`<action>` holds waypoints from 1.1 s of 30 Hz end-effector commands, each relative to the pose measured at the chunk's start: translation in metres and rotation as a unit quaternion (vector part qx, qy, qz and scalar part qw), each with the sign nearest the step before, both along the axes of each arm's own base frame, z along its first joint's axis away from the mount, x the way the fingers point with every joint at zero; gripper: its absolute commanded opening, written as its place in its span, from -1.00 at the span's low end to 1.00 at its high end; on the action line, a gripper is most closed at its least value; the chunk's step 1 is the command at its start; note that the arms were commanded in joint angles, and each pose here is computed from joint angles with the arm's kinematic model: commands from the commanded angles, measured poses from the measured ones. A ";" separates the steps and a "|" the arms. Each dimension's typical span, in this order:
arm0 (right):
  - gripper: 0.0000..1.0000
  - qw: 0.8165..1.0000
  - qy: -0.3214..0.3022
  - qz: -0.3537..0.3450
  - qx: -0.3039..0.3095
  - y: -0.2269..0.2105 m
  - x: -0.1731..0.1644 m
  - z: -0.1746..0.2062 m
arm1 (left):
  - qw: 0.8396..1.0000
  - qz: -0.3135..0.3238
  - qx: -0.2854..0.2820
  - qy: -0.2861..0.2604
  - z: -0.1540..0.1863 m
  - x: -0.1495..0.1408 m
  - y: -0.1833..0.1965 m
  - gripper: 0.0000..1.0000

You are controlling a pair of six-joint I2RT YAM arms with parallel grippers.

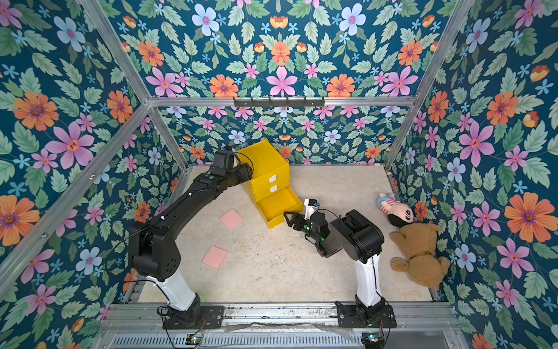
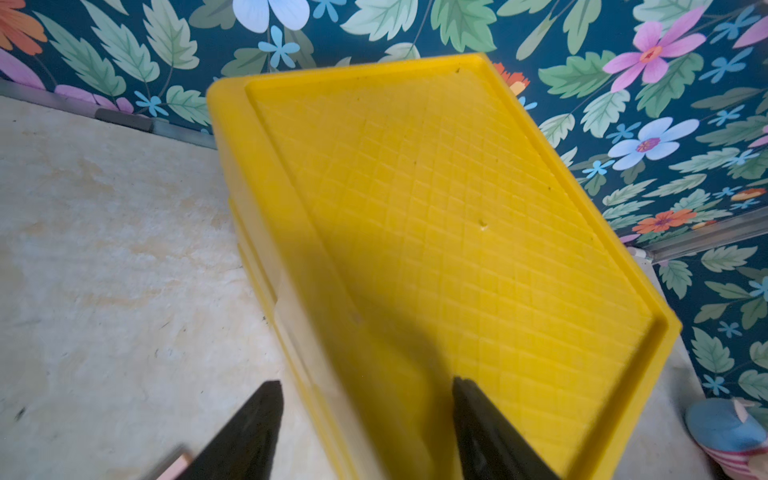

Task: Please put the sticky notes in the drawer by color
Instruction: Open the drawer in the storage box.

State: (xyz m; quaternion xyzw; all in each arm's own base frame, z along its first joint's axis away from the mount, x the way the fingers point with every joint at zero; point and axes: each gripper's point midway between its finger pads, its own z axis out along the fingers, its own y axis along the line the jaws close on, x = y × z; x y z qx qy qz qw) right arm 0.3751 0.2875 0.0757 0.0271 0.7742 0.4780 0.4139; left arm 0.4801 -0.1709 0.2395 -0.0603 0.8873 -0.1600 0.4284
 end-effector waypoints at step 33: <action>0.84 0.992 -0.088 -0.044 -0.082 -0.065 -0.063 0.066 | 0.861 -0.348 0.256 0.268 -0.183 -0.098 0.075 0.99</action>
